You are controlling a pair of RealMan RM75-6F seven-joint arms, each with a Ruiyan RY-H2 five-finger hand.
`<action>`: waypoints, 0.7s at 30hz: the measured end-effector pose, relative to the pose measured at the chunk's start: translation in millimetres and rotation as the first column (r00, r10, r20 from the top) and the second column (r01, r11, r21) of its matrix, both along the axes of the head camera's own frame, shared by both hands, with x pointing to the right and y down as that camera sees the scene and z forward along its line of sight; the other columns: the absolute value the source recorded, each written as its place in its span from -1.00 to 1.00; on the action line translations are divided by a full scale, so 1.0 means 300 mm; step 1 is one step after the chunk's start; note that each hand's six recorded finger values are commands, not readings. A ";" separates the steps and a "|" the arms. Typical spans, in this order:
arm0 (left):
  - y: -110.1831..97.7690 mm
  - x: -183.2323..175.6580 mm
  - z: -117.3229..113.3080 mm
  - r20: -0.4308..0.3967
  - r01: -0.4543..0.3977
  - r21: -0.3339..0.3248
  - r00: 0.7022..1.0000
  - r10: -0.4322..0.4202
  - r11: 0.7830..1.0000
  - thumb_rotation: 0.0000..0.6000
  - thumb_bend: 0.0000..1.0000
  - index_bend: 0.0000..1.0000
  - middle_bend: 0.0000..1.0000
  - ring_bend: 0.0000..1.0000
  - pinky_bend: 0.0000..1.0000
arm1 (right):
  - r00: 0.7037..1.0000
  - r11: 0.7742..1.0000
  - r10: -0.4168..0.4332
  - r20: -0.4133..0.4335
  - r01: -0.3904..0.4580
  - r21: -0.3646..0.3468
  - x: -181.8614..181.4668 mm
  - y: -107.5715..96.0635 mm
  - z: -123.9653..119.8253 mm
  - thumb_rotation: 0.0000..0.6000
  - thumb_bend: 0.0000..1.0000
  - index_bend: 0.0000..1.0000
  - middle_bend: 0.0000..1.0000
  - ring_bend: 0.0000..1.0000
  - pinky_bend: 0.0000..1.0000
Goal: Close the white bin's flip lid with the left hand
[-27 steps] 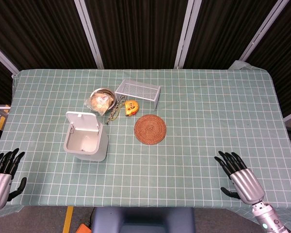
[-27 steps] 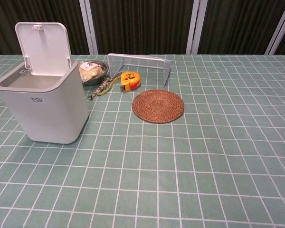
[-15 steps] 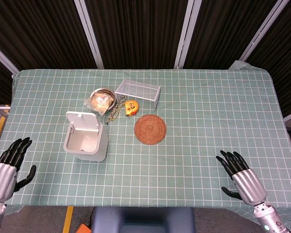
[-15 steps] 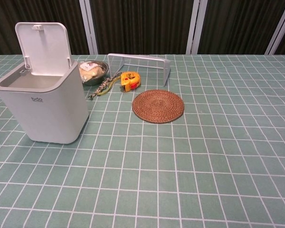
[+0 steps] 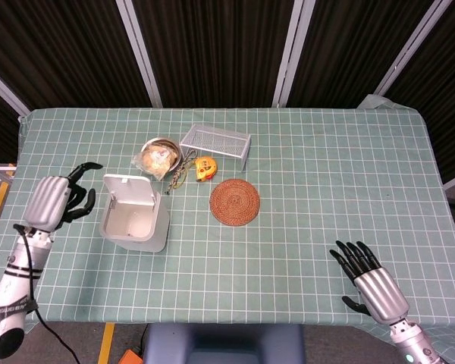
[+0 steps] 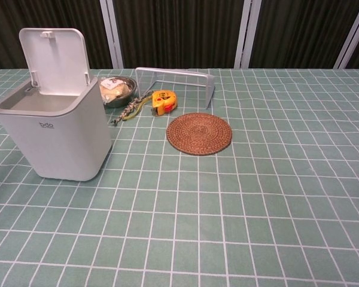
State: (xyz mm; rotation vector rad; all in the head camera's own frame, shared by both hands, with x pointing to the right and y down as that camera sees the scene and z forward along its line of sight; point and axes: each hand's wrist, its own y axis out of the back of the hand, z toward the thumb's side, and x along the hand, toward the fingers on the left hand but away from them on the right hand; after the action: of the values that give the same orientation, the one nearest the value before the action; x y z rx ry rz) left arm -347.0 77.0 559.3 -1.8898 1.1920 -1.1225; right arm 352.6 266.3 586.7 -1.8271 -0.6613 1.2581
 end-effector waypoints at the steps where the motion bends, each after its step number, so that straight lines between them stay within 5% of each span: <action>1: -0.031 0.018 0.006 -0.002 0.010 -0.018 1.000 -0.010 1.000 1.00 0.13 -0.48 1.00 1.00 1.00 | 1.000 1.000 0.002 -0.002 -0.002 0.000 0.003 0.000 -0.001 1.00 -0.47 -1.00 -1.00 -1.00 -1.00; 5: -0.090 0.074 0.029 0.032 0.001 -0.074 0.999 0.002 0.997 1.00 0.12 -0.48 1.00 1.00 1.00 | 1.000 1.000 0.010 -0.005 -0.010 0.003 0.012 -0.004 -0.009 1.00 -0.47 -1.00 -1.00 -1.00 -1.00; 14: -0.069 0.094 0.091 0.121 -0.036 -0.243 0.990 0.067 0.969 1.00 0.12 -0.43 1.00 1.00 1.00 | 1.000 1.000 0.014 -0.002 -0.014 -0.001 0.016 -0.006 -0.011 1.00 -0.47 -1.00 -1.00 -1.00 -1.00; 21: -0.030 0.113 0.056 0.124 -0.082 -0.257 0.985 0.117 0.963 1.00 0.12 -0.40 1.00 1.00 1.00 | 1.000 1.000 0.014 -0.001 -0.014 -0.003 0.015 -0.003 -0.012 1.00 -0.47 -1.00 -1.00 -1.00 -1.00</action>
State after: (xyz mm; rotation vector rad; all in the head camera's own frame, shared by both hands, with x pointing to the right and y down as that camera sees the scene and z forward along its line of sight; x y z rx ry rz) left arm -313.1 68.0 576.1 -1.9962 0.9013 -1.3780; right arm 357.1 265.4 583.2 -1.8272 -0.6732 1.2692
